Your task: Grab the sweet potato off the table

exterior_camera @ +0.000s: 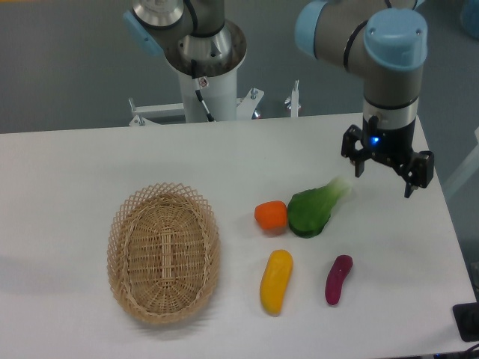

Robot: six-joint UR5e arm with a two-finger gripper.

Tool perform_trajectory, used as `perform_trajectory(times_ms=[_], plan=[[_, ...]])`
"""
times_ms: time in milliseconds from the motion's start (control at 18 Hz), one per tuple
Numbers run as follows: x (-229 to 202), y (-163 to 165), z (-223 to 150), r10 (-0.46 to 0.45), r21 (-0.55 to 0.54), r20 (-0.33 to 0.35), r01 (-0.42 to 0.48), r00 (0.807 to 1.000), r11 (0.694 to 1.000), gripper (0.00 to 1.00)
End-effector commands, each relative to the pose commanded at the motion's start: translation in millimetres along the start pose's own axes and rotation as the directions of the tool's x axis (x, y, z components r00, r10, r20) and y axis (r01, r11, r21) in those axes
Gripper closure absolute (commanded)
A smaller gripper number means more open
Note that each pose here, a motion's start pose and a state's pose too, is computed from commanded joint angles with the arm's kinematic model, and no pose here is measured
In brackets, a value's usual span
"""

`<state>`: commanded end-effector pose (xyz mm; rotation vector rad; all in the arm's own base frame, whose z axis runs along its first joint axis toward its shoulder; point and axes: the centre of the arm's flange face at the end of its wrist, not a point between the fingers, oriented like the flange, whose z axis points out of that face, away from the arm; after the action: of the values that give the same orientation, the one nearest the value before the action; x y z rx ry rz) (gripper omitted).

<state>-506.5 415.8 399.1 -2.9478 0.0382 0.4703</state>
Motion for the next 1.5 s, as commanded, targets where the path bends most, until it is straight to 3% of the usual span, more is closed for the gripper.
perform_trajectory(times_ms=[167, 444, 556, 833, 1500], plan=[[5, -12, 25, -0.110, 0.002, -0.006, 0.110, 0.994, 0.994, 0.00], [10, -29, 95, -0.078, 0.001, -0.027, 0.078, 0.997, 0.997, 0.00], [7, -32, 131, -0.014, -0.011, -0.054, 0.013, 0.998, 1.000, 0.00], [16, -28, 175, 0.061, -0.018, -0.124, -0.064, 0.990, 0.998, 0.00], [46, -23, 203, 0.062, -0.044, -0.187, -0.071, 0.980, 0.996, 0.00]])
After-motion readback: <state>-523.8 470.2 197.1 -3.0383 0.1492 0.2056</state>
